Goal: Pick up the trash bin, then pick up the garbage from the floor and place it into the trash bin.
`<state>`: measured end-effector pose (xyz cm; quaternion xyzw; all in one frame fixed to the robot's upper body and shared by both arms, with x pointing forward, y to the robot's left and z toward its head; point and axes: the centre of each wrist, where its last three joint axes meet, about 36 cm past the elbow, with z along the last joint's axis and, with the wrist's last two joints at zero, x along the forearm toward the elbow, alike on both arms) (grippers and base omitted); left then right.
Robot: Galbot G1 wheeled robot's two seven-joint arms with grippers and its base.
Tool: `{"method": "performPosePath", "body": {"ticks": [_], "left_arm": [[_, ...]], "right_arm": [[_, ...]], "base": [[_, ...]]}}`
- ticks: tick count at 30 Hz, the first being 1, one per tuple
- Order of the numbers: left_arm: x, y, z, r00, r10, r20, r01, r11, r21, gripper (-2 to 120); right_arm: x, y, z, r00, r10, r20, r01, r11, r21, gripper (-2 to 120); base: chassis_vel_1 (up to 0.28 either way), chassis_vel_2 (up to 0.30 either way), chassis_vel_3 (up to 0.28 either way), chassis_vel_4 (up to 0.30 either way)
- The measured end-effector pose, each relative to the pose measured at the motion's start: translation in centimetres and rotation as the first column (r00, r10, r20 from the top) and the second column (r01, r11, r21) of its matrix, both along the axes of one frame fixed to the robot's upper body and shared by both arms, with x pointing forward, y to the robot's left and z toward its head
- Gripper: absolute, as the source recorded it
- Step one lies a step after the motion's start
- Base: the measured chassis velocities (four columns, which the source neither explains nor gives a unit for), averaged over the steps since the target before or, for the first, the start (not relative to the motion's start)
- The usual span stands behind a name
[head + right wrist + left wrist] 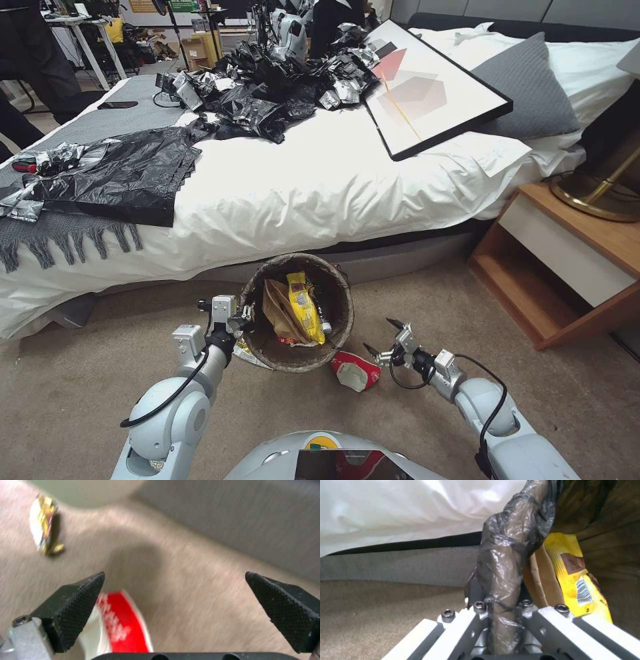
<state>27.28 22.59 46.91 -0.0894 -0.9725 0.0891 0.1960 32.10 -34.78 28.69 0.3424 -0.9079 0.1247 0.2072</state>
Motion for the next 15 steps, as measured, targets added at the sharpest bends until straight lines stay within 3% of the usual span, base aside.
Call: {"method": "performPosePath", "body": {"ticks": [8, 15], "left_arm": [[-0.1, 0.0, -0.1, 1.0, 0.0, -0.004, 0.0, 1.0, 0.004, 0], [-0.1, -0.2, -0.2, 1.0, -0.004, -0.007, 0.004, 1.0, 0.004, 0]], "right_arm": [[0.0, -1.4, -3.9, 0.988, 0.105, -0.112, -0.099, 0.993, 0.058, 100], [-0.2, -1.2, -5.5, 0.98, 0.143, -0.137, -0.13, 0.986, 0.102, 100]], "base": [[0.0, 0.0, 0.0, 0.0], [0.0, 0.0, 0.0, 0.0]]}}
